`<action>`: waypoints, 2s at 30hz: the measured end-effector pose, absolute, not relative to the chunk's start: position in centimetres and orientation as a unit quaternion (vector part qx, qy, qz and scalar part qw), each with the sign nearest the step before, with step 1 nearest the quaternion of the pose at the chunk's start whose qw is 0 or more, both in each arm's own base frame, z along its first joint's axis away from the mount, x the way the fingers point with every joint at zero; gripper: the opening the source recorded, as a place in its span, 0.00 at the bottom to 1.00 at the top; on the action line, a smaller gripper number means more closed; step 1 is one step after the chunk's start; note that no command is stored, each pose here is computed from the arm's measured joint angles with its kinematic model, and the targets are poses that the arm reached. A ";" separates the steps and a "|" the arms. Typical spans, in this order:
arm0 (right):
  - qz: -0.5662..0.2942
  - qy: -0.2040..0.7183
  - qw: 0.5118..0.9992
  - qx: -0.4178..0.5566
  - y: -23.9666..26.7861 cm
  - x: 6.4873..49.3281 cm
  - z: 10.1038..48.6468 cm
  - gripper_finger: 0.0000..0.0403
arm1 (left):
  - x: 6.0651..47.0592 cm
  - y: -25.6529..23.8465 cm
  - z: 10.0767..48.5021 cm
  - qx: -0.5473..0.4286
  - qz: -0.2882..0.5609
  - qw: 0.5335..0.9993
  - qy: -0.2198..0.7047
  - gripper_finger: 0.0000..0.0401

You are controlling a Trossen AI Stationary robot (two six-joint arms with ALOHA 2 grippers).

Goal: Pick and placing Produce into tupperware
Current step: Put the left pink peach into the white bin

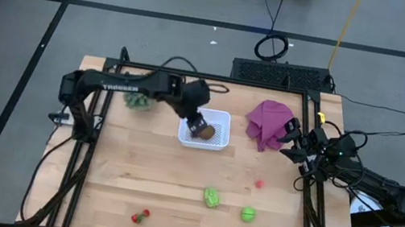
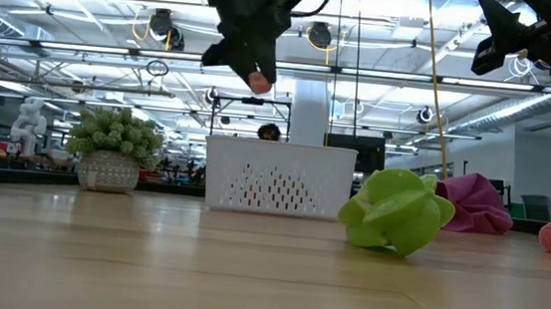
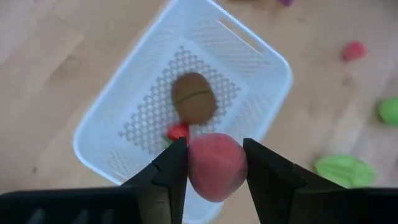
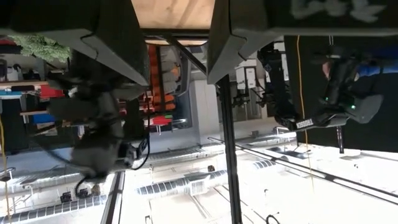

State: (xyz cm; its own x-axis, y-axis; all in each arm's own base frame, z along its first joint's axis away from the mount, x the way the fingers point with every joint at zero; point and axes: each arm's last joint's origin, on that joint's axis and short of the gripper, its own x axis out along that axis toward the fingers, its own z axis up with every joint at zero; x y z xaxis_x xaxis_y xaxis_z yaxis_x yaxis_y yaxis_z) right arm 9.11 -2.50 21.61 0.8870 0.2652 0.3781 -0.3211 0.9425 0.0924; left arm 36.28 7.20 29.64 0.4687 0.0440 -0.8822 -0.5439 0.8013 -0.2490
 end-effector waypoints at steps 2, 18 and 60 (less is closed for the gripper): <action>0.150 -0.184 0.969 0.069 -2.5 9.1 21.6 0.37 | 36.6 8.1 28.8 -0.259 0.183 0.812 0.489 0.34; 0.145 -0.167 0.973 0.071 -2.6 9.3 21.2 0.37 | 42.0 12.3 19.8 -0.265 0.134 0.767 0.569 0.34; 0.141 -0.151 0.975 0.076 -2.7 9.4 20.9 0.37 | 44.6 12.4 19.7 -0.198 0.149 0.771 0.586 0.39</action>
State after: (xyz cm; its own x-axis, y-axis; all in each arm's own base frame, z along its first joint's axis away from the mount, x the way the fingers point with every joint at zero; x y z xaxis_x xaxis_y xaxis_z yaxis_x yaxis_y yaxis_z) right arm 9.44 -2.66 20.90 0.9145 0.2517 0.3168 -0.2977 0.9488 0.1055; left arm 44.59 12.36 19.75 0.2680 -0.0033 -0.9634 -0.4615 0.8774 -0.1313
